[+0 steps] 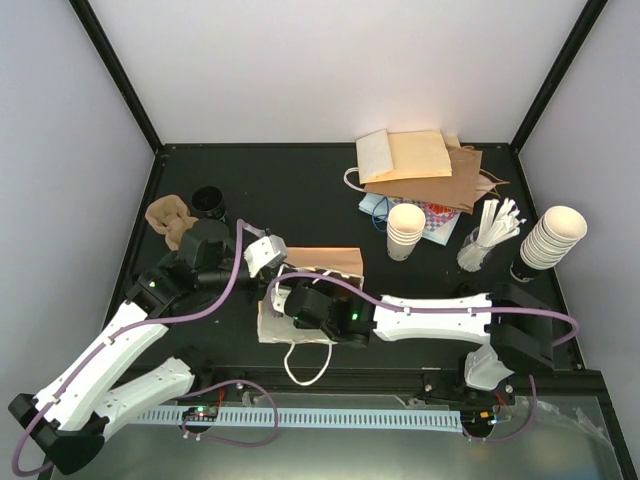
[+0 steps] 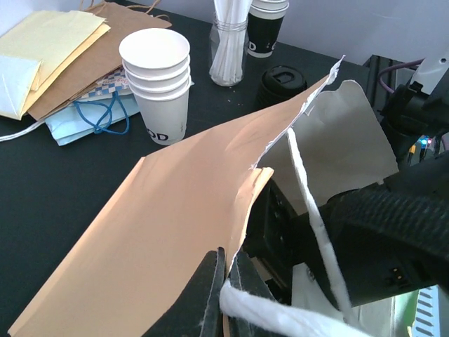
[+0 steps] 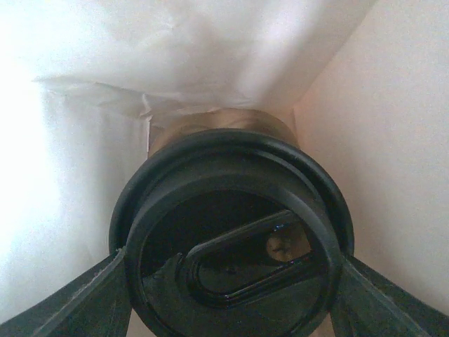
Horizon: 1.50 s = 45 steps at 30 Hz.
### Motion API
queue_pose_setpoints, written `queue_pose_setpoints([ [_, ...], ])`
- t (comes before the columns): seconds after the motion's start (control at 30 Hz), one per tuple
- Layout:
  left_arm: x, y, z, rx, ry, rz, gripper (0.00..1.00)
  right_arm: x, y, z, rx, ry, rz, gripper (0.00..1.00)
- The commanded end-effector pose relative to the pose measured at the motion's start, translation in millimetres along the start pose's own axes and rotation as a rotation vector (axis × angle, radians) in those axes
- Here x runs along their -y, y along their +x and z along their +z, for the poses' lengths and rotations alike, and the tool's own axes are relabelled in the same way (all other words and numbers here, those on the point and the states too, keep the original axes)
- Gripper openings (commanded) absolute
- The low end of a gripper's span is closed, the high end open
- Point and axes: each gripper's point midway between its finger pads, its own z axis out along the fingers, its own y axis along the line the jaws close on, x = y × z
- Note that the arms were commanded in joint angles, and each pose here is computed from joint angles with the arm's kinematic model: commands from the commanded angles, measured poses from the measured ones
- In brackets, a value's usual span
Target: Pack the takeout coffee
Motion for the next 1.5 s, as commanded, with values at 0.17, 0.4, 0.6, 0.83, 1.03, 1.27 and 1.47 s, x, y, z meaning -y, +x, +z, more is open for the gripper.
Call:
queue_pose_setpoints([
  [0.17, 11, -15, -7, 0.024, 0.051, -0.020, 0.04, 1, 5, 20, -0.073, 0.056, -0.062, 0.58],
  [0.4, 13, -16, -9, 0.010, 0.057, -0.037, 0.04, 2, 13, 28, -0.118, 0.061, -0.070, 0.58],
  [0.6, 16, -19, -11, 0.005, 0.071, -0.051, 0.05, 5, 24, 40, -0.185, 0.020, -0.066, 0.58],
  [0.83, 17, -25, -12, 0.007, 0.081, -0.079, 0.05, 6, 22, 44, -0.215, -0.045, -0.052, 0.58],
  [1.03, 18, -33, -12, 0.008, 0.098, -0.114, 0.05, 1, 20, 35, -0.235, -0.107, -0.011, 0.57],
  [1.27, 20, -47, -11, -0.046, 0.137, -0.224, 0.07, -17, 25, 10, -0.307, -0.277, 0.069, 0.53],
  [1.47, 19, -43, 3, -0.195, 0.189, -0.388, 0.08, -41, 26, -14, -0.339, -0.465, 0.124, 0.52],
])
